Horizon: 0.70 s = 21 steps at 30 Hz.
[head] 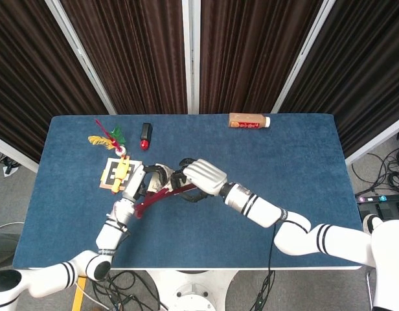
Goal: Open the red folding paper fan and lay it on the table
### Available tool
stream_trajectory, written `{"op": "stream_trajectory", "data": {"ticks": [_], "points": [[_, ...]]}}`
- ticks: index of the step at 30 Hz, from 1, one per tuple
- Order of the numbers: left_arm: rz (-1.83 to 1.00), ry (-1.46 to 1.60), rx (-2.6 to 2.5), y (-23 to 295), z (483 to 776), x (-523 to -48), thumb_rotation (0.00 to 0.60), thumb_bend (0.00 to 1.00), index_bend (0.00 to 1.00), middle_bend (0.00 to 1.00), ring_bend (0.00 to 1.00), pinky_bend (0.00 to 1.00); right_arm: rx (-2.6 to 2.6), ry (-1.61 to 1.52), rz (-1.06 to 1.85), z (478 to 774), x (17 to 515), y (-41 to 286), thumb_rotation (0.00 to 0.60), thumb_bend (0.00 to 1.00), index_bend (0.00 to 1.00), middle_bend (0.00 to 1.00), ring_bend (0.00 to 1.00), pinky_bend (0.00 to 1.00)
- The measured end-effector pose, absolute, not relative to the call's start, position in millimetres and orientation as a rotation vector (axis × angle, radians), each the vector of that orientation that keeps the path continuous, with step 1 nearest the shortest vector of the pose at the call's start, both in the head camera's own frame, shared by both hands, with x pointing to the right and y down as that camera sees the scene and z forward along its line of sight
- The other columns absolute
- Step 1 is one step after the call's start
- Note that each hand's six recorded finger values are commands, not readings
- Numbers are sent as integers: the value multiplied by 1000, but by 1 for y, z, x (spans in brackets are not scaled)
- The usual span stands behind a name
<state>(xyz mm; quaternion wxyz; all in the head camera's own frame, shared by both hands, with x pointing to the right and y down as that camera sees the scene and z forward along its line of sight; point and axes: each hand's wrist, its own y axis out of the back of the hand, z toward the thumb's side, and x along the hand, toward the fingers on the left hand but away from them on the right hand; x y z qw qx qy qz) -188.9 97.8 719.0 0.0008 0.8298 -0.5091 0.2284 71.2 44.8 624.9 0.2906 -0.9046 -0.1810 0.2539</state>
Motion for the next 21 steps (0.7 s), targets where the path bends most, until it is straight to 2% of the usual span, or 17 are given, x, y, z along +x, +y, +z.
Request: {"op": "stream_trajectory", "data": {"ticks": [4, 21], "points": [[759, -1592, 2607, 100, 724, -194, 600, 383, 767, 718, 545, 403, -2397, -482, 679, 623, 75, 42, 600, 1000, 866, 723, 455, 190], [1137, -1560, 2694, 102, 731, -245, 600, 382, 745, 698, 544, 404, -2195, -400, 717, 616, 105, 37, 600, 1000, 867, 724, 457, 190]]}}
